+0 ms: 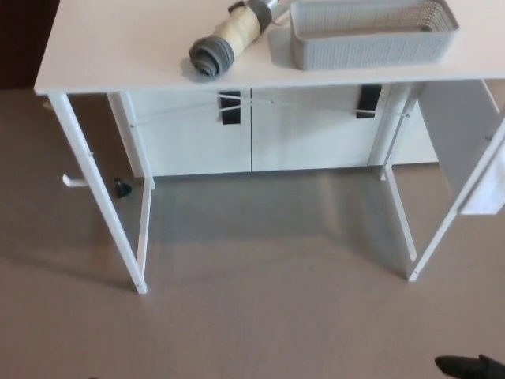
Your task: The robot walks towards a desk on which a shovel is kept on the left hand side and a container is kept on the right hand side. The robot picks up the shovel using its left hand and places it in the container.
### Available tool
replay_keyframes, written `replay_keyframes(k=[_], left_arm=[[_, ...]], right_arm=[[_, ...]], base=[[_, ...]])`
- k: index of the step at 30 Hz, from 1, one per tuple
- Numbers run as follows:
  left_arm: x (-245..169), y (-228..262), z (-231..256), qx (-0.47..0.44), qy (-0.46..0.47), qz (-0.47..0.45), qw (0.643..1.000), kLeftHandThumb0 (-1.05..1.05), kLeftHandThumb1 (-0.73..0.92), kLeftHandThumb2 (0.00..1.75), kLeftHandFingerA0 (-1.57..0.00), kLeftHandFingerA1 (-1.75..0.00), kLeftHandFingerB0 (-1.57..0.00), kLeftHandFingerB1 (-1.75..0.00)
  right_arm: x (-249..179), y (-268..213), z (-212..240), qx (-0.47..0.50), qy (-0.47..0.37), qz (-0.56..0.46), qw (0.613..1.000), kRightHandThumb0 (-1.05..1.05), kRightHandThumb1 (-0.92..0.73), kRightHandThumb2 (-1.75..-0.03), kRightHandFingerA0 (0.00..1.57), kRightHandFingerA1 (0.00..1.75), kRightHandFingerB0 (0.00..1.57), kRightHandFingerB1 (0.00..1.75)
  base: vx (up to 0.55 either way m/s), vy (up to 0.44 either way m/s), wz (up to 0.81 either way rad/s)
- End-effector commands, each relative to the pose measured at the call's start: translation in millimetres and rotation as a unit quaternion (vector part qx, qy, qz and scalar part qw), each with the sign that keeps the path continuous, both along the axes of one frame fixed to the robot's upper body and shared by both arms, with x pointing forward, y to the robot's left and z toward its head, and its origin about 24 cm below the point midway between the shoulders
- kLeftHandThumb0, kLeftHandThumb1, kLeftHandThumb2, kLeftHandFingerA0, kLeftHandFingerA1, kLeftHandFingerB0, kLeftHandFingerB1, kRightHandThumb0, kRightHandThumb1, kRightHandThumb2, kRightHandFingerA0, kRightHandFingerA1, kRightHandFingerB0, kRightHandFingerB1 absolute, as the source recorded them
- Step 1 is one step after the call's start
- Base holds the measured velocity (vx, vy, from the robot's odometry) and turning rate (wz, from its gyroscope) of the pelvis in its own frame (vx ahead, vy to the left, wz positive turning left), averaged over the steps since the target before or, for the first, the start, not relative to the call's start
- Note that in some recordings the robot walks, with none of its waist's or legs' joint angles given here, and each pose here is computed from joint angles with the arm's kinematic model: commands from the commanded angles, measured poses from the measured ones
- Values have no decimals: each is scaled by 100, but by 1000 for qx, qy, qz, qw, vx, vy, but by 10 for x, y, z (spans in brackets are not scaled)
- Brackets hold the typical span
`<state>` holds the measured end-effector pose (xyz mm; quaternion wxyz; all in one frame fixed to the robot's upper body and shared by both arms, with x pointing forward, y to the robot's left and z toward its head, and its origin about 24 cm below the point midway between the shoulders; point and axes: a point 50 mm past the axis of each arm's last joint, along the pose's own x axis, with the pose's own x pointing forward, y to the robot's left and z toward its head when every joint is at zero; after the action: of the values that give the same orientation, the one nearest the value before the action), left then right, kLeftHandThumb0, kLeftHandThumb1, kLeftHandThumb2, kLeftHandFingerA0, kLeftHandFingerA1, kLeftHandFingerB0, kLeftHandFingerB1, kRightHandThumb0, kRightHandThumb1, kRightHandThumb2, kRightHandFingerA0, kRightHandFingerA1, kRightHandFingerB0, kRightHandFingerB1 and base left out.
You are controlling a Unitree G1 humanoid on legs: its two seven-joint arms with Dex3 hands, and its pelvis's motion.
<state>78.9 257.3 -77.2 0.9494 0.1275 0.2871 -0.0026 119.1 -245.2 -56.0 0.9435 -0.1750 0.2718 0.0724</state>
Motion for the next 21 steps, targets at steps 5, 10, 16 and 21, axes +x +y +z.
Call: replay_keyframes(k=[5, 10, 16, 21], left_arm=[[8, 40, 8, 7, -7, -7, 1000, -25, 47, 54, -47, -38, -39, -33], [-37, 62, 20, 16, 1, -3, 1000, -27, 47, 54, -48, -38, -39, -33], [-45, 133, 32, 24, 1, -9, 1000, -33, 40, 62, -45, -44, -36, -39], [-52, 157, 46, 36, 0, -24, 999, -37, 40, 64, -45, -45, -36, -40]], right_arm=[[21, -41, 25, -10, -23, -5, 1000, -18, -53, -55, 53, 59, 42, 51], [11, -18, 31, -15, -23, 7, 1000, -20, -53, -55, 56, 60, 42, 51], [1, 22, 8, -15, -23, 8, 1000, -19, -53, -55, 57, 59, 42, 50], [-3, 31, 0, -11, -22, 9, 1000, -19, -53, -55, 56, 59, 42, 50]], base=[[195, -70, 11], [283, -242, 11], [244, -122, 5], [158, 23, -8]])
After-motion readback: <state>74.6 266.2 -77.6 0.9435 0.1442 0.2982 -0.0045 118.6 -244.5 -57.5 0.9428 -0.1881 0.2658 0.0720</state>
